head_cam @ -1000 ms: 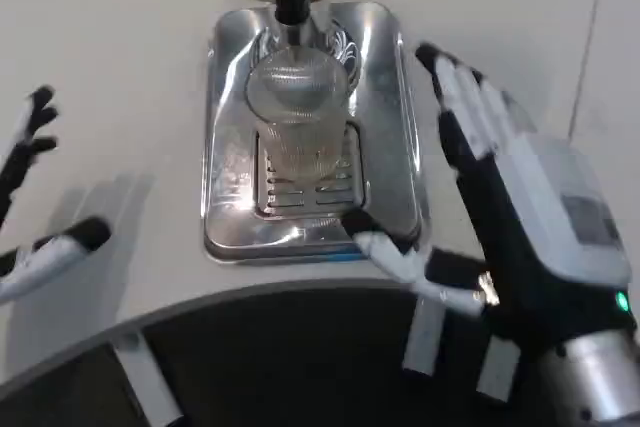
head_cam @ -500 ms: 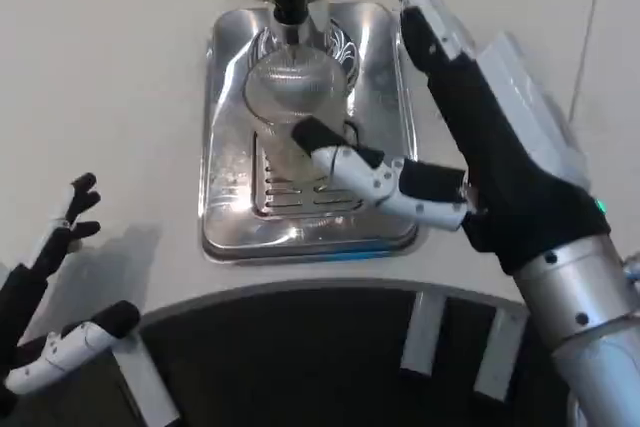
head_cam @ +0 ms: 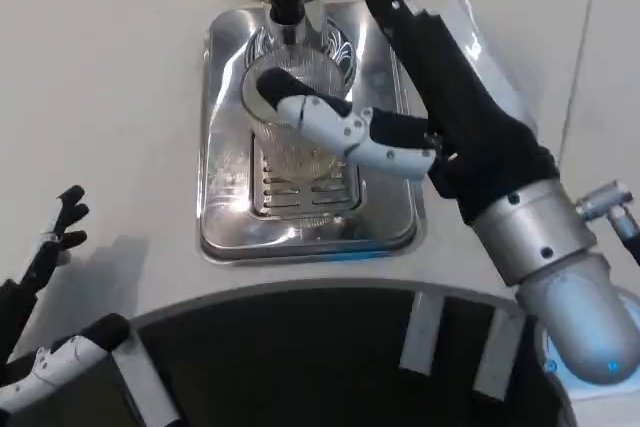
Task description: Grasp the cup under the faucet to collect the drink, then remove the cup.
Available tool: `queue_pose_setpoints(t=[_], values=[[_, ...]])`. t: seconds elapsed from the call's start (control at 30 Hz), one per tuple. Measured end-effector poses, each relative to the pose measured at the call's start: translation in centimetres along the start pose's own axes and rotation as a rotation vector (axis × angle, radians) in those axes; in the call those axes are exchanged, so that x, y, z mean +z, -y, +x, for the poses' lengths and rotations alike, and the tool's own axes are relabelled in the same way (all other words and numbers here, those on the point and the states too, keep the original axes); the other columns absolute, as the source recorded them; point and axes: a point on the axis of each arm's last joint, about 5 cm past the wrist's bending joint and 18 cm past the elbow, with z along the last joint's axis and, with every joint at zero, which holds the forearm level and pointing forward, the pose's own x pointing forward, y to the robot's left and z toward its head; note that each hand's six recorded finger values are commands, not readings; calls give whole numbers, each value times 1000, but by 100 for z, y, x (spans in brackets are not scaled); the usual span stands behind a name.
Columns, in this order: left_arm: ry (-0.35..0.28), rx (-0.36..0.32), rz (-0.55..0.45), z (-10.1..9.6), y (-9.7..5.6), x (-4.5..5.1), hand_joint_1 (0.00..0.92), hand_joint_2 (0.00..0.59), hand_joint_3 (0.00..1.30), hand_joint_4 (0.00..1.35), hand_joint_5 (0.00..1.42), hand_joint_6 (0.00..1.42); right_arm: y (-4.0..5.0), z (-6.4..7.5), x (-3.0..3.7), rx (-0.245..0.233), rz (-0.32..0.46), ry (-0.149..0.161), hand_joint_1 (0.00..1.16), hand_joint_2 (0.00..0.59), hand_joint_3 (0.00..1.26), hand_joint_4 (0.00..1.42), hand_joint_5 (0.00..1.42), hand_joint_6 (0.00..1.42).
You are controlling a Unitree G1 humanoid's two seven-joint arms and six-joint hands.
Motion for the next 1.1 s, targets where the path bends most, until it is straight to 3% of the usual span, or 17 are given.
queue_pose_setpoints(t=[0.27,0.37,0.63,0.87,1.1], values=[[11,13,-11,-1,20,-3,0,32,0,0,170,200,-10,76,38,45,-11,59,650,316,0,0,0,0],[8,9,-7,3,22,-8,0,33,0,0,166,196,-32,124,92,61,-14,98,650,316,0,0,0,0],[4,11,-5,-3,17,-25,0,41,0,0,163,191,-140,219,59,80,70,70,654,318,0,0,0,0],[-8,33,0,15,-17,-50,0,44,0,0,160,189,-195,282,40,102,125,66,661,321,0,0,0,0],[-10,35,1,15,-21,-54,0,38,0,0,84,128,-197,360,24,172,74,91,632,330,0,0,0,0]])
